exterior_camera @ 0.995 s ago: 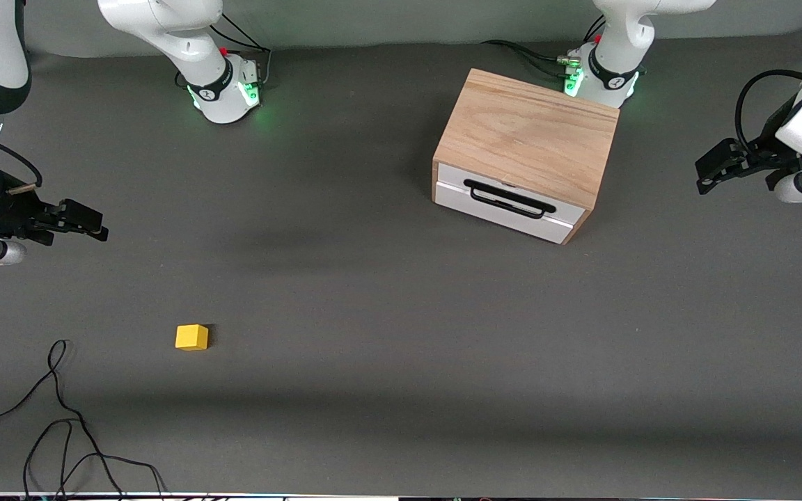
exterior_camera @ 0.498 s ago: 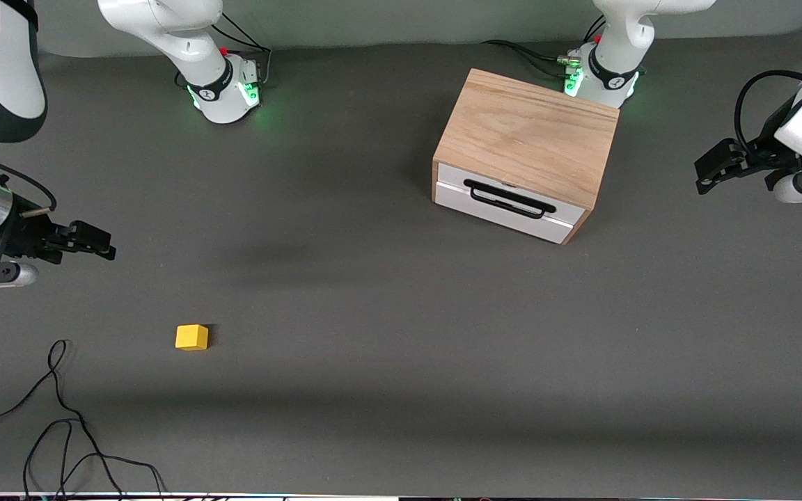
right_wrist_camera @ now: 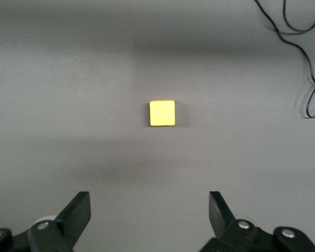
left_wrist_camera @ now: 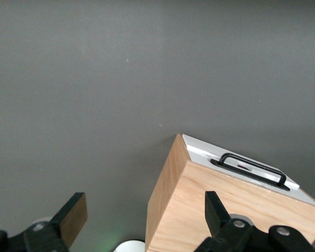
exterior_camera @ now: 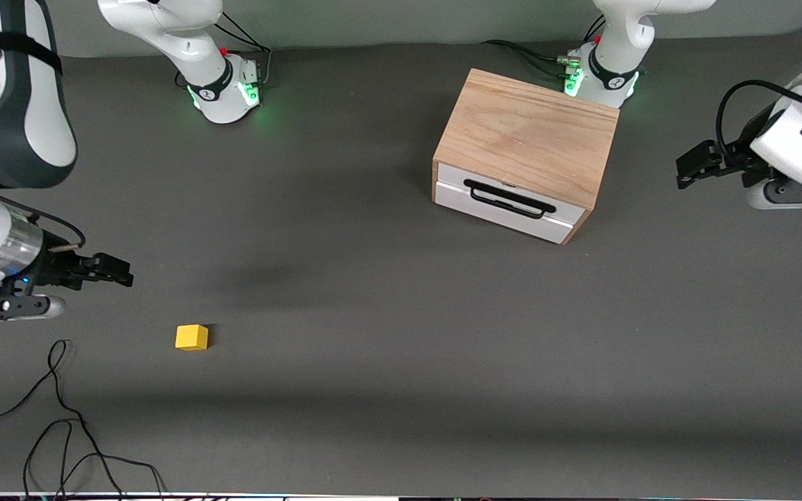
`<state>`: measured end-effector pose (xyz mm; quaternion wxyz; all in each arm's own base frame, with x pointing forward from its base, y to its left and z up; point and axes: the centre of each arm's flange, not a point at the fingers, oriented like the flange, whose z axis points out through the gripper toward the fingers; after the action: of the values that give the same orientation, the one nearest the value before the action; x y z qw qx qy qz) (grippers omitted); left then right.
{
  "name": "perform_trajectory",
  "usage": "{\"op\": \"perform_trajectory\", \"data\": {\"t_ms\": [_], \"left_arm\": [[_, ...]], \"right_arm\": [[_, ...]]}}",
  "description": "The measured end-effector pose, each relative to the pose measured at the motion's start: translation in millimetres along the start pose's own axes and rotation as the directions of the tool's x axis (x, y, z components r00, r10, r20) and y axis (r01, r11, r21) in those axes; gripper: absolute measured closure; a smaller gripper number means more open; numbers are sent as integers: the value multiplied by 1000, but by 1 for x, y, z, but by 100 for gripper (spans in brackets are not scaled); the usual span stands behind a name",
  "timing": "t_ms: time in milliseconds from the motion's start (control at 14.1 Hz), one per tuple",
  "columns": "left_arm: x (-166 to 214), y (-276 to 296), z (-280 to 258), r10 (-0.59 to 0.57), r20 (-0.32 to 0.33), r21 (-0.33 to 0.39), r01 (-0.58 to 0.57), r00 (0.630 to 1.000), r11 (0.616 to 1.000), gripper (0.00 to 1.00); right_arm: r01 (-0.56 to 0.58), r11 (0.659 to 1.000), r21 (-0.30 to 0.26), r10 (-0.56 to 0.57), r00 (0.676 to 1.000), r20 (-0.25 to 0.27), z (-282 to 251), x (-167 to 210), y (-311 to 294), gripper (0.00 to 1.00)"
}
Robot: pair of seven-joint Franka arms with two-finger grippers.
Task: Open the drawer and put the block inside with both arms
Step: 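Lower the right gripper over the yellow cube while the left gripper reaches the drawer handle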
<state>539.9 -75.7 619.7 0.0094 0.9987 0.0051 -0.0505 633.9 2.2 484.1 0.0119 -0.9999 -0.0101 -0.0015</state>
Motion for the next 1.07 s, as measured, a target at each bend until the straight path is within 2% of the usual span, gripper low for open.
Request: {"op": "perform_trajectory", "data": {"t_ms": [427,640,782,924,1066], "left_arm": [[5,9,15,-8,28,-14,9,1000,1000,0],[13,13,25,-99,40,-17,100,994,995,0],[17,17,33,-176,54,-10,177,983,984,0],[18,30,42,-277,69,4,277,958,961,0],[18,57,56,-388,88,34,387,917,922,0]], "right_arm": [[-1,1000,-3,1,1000,15,35,14,1,0],[-2,1000,-5,2,999,51,75,27,1,0],[-2,1000,-8,3,999,44,104,38,2,0],[-3,1000,-12,3,1000,31,139,48,4,0],[-4,1000,-16,4,1000,20,177,57,5,0]]}}
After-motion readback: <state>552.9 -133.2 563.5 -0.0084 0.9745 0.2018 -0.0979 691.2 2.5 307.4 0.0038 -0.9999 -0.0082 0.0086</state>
